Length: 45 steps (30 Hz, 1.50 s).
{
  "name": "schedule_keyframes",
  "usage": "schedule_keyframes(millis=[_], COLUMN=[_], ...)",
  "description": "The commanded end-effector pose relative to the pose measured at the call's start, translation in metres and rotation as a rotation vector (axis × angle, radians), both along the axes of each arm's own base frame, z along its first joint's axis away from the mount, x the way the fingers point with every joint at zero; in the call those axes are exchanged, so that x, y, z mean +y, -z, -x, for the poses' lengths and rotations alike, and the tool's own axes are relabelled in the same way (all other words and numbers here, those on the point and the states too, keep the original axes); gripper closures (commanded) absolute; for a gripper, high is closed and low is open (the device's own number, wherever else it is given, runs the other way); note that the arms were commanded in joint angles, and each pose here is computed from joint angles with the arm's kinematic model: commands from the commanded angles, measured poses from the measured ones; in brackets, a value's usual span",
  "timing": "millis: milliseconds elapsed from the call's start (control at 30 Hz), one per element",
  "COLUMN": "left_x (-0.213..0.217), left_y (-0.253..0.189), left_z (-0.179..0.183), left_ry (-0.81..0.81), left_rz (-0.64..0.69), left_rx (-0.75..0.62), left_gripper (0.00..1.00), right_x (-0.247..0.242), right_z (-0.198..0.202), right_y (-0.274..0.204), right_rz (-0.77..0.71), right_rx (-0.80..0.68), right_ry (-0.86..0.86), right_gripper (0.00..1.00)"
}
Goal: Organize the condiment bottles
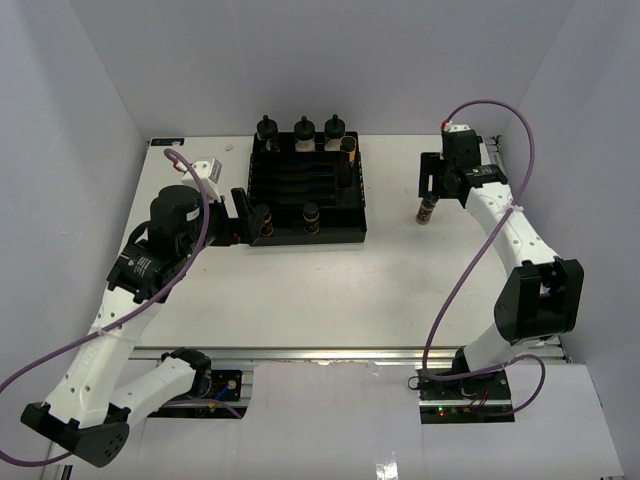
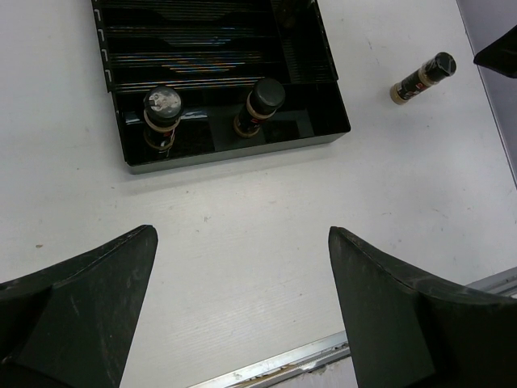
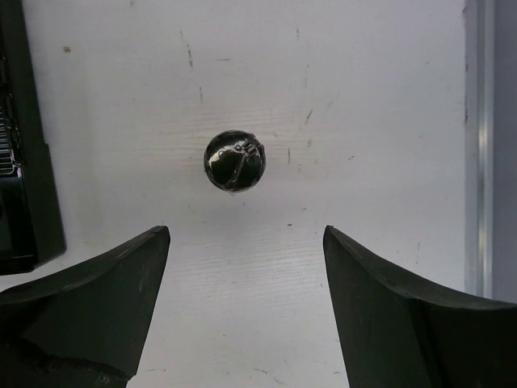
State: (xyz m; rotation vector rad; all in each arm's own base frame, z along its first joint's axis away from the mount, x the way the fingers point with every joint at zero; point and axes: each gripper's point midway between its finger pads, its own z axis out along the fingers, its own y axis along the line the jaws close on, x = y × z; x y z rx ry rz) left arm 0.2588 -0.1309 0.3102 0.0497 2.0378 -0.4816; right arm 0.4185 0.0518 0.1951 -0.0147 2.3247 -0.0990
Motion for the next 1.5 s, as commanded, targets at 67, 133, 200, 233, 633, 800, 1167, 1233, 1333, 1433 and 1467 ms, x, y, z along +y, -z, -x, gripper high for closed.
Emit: schedule_keyframes(millis=[67,133,200,233,633,800,1167,1233,1333,1433,1467], left_x=[-0.004,-0.004,-0.004,-0.005,-0.011,-0.010,-0.012,-0.011,-0.009,-0.008,-0.007], left_y=[-0.004,-0.002,0.000,0.001,0.009,0.014,0.017,0.011,0.006,0.003,0.003], left_z=[-0.001,-0.001,-0.002,-0.002,-0.007,-0.010,-0.011,-0.009,-0.005,-0.002,-0.001], left_ry=[0.017,0.018,0.020,0.020,0.043,0.040,0.039,0.037,0.034,0.032,0.032], left_rz=[0.016,0.013,0.011,0.010,0.012,0.002,0.008,0.017,0.024,0.026,0.025], left_rx=[-0.005,-0.004,-0.003,-0.002,0.003,0.004,0.011,0.001,-0.006,-0.008,-0.006], left_gripper=[0.02,0.02,0.02,0.02,0.02,0.02,0.02,0.02,0.02,0.02,0.02], right_x=[0.009,0.005,0.003,0.003,0.000,-0.001,-0.005,-0.005,-0.002,0.009,0.014], right_z=[-0.018,-0.023,-0.028,-0.030,-0.052,-0.064,-0.062,-0.059,-0.056,-0.053,-0.051], right_y=[0.019,0.027,0.032,0.036,0.075,0.080,0.079,0.076,0.060,0.038,0.031], right_rz=[-0.110,-0.095,-0.086,-0.084,-0.051,-0.031,-0.005,-0.007,-0.018,-0.033,-0.036], right_rx=[-0.012,-0.002,0.004,0.010,0.073,0.081,0.097,0.096,0.077,0.054,0.044], right_ry=[-0.053,-0.042,-0.040,-0.041,-0.039,-0.040,-0.047,-0.048,-0.058,-0.085,-0.098], right_gripper=[0.16,0.16,0.16,0.16,0.17,0.19,0.46,0.54,0.70,0.91,0.92])
